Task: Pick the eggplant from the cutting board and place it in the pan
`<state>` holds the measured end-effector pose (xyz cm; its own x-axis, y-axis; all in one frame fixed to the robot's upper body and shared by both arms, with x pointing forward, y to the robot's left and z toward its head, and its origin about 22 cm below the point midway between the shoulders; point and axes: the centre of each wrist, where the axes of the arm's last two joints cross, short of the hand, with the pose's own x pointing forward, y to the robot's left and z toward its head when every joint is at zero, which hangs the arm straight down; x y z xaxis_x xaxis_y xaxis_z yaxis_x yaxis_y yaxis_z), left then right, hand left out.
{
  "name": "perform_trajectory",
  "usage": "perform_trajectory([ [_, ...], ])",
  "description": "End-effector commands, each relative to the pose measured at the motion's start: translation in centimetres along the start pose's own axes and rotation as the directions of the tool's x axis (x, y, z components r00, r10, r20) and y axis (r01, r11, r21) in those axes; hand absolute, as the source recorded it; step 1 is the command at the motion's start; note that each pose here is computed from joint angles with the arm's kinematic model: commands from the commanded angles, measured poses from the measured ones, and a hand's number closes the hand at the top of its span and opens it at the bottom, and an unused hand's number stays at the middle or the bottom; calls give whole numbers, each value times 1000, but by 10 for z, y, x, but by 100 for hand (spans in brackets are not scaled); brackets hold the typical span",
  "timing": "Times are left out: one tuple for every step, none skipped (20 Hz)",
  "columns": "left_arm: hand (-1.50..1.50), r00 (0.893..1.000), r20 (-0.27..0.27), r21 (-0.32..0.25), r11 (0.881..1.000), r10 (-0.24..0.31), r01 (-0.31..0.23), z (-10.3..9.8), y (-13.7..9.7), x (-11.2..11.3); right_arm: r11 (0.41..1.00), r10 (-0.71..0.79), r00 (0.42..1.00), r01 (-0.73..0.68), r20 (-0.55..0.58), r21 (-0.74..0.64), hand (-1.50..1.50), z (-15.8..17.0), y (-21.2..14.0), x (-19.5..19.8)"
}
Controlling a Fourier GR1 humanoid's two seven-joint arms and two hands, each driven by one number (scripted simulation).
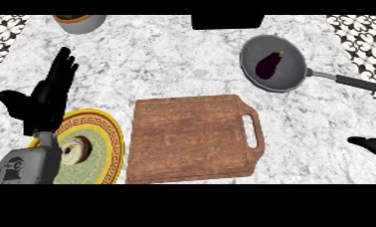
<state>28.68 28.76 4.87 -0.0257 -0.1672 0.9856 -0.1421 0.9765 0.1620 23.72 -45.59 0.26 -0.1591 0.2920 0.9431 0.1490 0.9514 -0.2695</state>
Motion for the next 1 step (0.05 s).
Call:
perform_trajectory([
  [0,1000,8,-11,1000,5,-5,4,-4,-7,999,36,999,-36,-12,-24,-150,23,6,38],
])
